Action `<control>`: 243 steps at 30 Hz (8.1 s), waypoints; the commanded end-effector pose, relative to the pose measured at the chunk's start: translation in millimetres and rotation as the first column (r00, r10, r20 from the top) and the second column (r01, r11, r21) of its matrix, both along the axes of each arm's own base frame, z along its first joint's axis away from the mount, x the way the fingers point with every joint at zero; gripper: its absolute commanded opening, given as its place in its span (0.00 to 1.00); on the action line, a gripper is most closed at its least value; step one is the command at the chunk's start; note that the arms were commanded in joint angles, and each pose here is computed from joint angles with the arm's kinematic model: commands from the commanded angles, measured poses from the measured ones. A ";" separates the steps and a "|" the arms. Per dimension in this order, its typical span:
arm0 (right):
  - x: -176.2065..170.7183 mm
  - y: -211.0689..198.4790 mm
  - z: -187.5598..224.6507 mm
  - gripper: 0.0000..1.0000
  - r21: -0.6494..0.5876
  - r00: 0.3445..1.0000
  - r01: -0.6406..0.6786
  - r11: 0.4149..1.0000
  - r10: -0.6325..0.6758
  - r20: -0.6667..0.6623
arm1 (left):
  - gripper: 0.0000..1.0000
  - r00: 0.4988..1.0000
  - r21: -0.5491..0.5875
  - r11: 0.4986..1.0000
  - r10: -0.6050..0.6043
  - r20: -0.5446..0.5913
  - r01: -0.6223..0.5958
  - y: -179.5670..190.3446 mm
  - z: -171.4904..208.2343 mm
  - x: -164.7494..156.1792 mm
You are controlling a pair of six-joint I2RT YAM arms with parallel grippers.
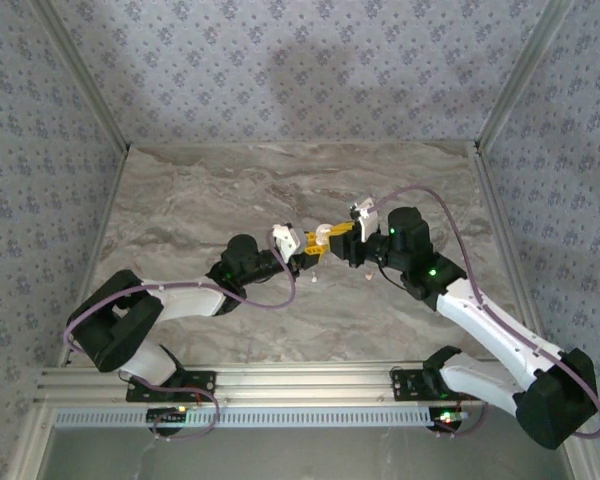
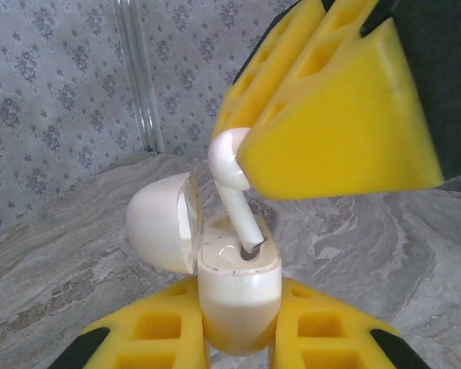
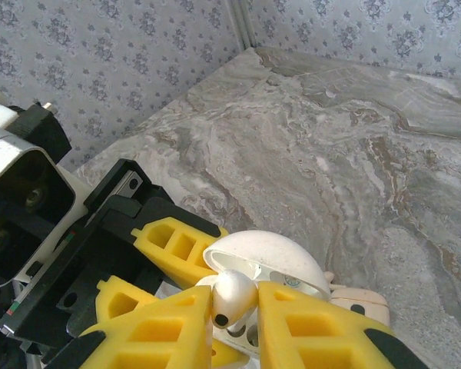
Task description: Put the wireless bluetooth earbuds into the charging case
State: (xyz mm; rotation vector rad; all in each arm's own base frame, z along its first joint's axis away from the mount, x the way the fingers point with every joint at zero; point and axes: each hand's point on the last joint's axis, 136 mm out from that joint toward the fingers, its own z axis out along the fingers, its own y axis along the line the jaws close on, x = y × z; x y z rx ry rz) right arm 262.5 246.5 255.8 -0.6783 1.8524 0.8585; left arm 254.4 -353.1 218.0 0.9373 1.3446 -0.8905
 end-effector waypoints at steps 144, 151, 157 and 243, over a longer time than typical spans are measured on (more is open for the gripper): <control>-15.5 -26.2 2.1 0.41 -0.063 0.967 0.011 0.998 -0.027 -0.254 | 0.11 1.000 0.034 0.999 0.013 -0.001 -0.013 37.5 5.7 -1.2; -6.2 -31.1 -39.7 0.41 -0.206 0.885 0.050 0.977 -0.139 -0.443 | 0.12 0.979 0.019 0.990 0.140 -0.146 -0.139 72.3 -14.8 16.5; -7.5 -16.1 -73.8 0.40 -0.341 0.843 -0.038 0.939 -0.153 -0.515 | 0.12 0.941 0.052 0.962 0.272 -0.203 -0.267 103.9 -28.1 18.9; 34.0 25.0 -209.9 0.51 -0.598 0.730 -0.327 0.732 -0.207 -0.652 | 0.12 0.840 0.132 0.880 0.474 -0.262 -0.456 179.9 -40.7 32.2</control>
